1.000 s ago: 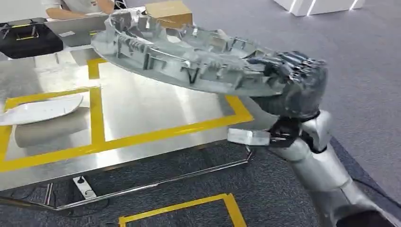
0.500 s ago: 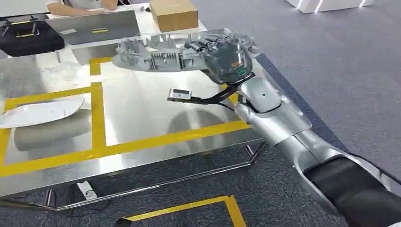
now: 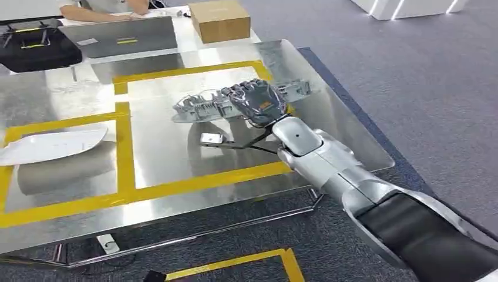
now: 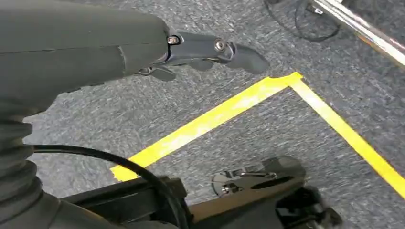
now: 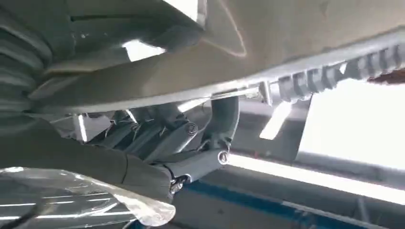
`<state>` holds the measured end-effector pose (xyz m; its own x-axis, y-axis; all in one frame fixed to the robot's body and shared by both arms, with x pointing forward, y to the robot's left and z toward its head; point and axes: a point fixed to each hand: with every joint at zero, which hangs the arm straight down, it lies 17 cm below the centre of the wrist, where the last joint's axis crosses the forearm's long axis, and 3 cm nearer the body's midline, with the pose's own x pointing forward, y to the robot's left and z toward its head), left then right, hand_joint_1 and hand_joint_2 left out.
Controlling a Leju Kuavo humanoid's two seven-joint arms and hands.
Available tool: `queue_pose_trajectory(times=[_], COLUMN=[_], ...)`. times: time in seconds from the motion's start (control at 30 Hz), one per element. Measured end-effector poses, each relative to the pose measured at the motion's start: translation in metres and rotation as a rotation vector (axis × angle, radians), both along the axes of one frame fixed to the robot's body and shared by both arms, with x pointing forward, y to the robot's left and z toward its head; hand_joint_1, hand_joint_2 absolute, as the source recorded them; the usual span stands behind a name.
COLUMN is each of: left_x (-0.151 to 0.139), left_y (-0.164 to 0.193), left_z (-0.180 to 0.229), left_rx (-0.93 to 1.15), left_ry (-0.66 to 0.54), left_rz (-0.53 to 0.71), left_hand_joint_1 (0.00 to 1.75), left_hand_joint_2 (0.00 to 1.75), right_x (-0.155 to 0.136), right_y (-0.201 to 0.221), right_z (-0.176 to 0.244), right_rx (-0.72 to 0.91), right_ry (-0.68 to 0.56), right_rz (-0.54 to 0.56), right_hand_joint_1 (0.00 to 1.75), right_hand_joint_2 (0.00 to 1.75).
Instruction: Take the parts from the cabinet and place them on the table.
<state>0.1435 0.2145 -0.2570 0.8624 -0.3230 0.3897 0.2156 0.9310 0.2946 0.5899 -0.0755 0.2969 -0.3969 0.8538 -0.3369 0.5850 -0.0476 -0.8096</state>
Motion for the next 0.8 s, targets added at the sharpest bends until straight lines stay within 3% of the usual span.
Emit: queue_pose_trajectory(times=[0.27,0.67,0.7,0.8], left_x=[0.001,0.004,0.004,0.006], left_y=[0.0,-0.002,-0.002,-0.002], left_z=[0.0,0.001,0.002,0.002], left_rx=[0.0,-0.002,-0.001,0.004], left_ry=[-0.003,-0.012,-0.015,-0.027], left_rz=[-0.002,-0.009,-0.014,-0.03], left_hand_joint_1=[0.0,0.0,0.0,0.0], left_hand_joint_2=[1.75,1.75,1.75,1.75], right_x=[0.002,0.005,0.004,0.0], right_y=[-0.003,-0.002,-0.003,-0.007], right_z=[-0.022,-0.023,-0.027,-0.05], right_rx=[-0.04,-0.043,-0.035,-0.017], right_ry=[0.042,0.047,0.058,0.103], right_rz=[-0.014,-0.023,-0.029,-0.037], right_hand_joint_1=[1.75,1.75,0.0,0.0], right_hand_joint_2=[1.75,1.75,0.0,0.0])
